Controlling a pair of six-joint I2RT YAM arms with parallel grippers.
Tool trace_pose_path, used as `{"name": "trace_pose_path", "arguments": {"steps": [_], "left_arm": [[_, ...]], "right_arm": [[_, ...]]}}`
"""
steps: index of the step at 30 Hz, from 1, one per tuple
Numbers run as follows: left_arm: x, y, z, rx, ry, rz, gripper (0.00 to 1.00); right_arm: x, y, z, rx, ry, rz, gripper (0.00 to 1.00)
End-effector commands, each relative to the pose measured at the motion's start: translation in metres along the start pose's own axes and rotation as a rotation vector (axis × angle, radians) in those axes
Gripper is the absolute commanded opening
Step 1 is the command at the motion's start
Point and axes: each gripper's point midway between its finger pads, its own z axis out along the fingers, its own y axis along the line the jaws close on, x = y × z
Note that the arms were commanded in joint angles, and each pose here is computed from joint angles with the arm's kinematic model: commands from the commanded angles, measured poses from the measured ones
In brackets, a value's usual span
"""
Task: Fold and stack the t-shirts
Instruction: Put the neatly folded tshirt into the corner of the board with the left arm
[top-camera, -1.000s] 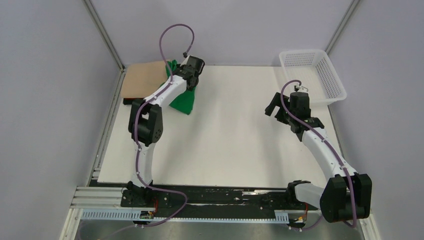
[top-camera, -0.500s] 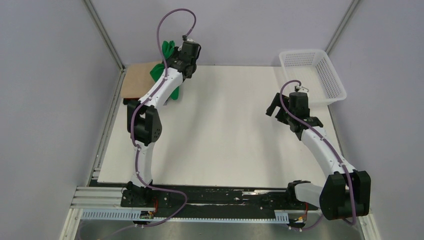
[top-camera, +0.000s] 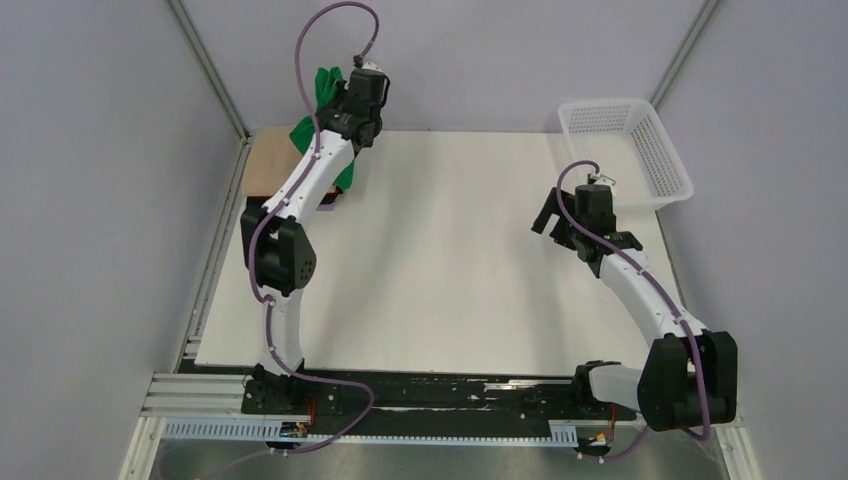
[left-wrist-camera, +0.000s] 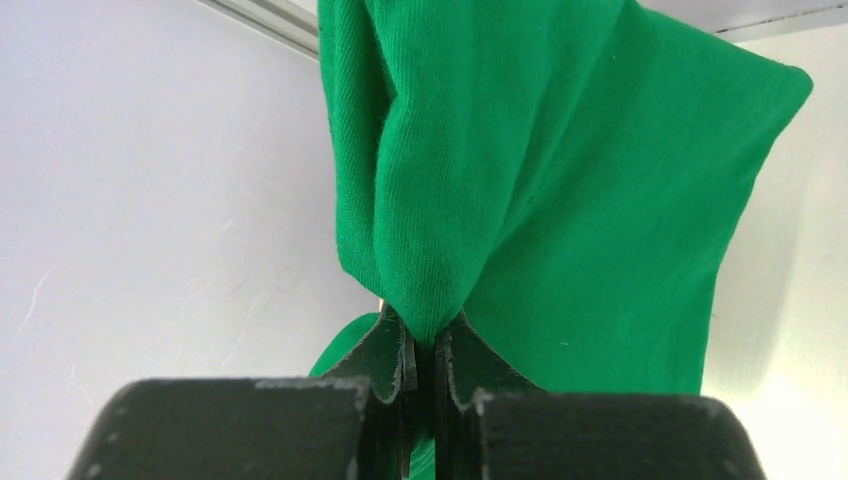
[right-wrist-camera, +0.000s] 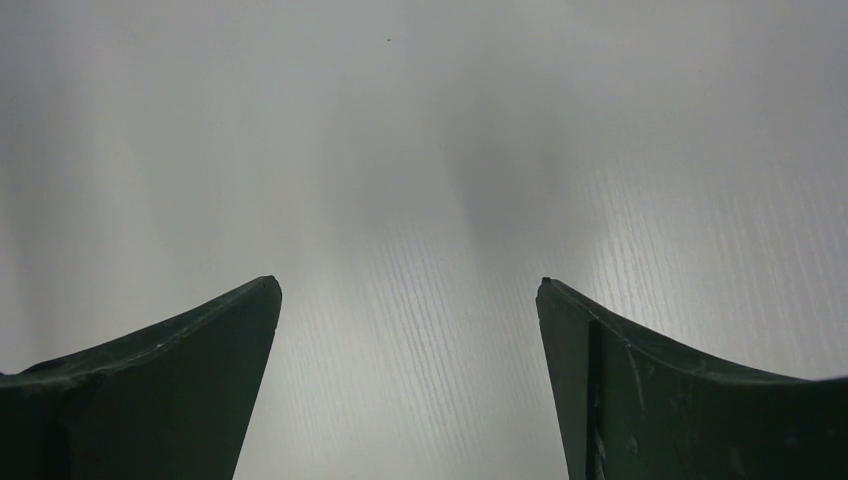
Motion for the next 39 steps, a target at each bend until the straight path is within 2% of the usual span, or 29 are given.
{"name": "trace_pose_path", "arguments": {"steps": [1, 5, 10, 21, 23, 25, 27, 28, 29, 30, 32, 39], "left_arm": [[-0.007, 0.045, 0.0, -0.033, -0.027, -0.126, 0.0], [0.01, 0.046, 0.024, -0.006, 0.003, -0.113, 0.0], [0.028, 0.031, 0.055, 0.131, 0.015, -0.1, 0.0], [0.075, 0.028, 0.122, 0.094, 0.12, -0.068, 0.0], [0.08, 0.029, 0.13, 0.098, 0.123, -0.084, 0.03], [0.084, 0.031, 0.139, 0.099, 0.124, -0.107, 0.12], [0.089, 0.036, 0.149, 0.09, 0.135, -0.135, 0.3], [0.096, 0.036, 0.156, 0.087, 0.151, -0.141, 0.5], [0.092, 0.042, 0.157, 0.076, 0.149, -0.16, 0.63], [0.096, 0.042, 0.162, 0.072, 0.16, -0.163, 0.81], [0.086, 0.052, 0.16, 0.048, 0.146, -0.187, 0.97], [0.075, 0.078, 0.139, -0.006, 0.139, -0.307, 1.0]], "right_arm": [[-0.01, -0.005, 0.002, 0.025, -0.039, -0.017, 1.0], [-0.009, -0.008, 0.005, 0.041, -0.035, -0.026, 1.0], [-0.009, -0.012, 0.009, 0.066, -0.027, -0.035, 1.0], [0.0, -0.013, 0.01, 0.075, 0.014, -0.038, 1.0], [0.0, -0.013, 0.01, 0.073, 0.015, -0.034, 1.0], [0.001, -0.011, 0.01, 0.063, 0.023, -0.038, 1.0], [0.002, -0.009, 0.01, 0.056, 0.032, -0.033, 1.0], [0.003, -0.009, 0.01, 0.057, 0.036, -0.028, 1.0], [0.003, -0.01, 0.01, 0.06, 0.037, -0.024, 1.0], [0.003, -0.01, 0.009, 0.063, 0.034, -0.022, 1.0], [-0.001, -0.011, 0.005, 0.067, 0.019, -0.02, 1.0], [-0.022, -0.011, -0.009, 0.083, -0.065, 0.007, 1.0]]}}
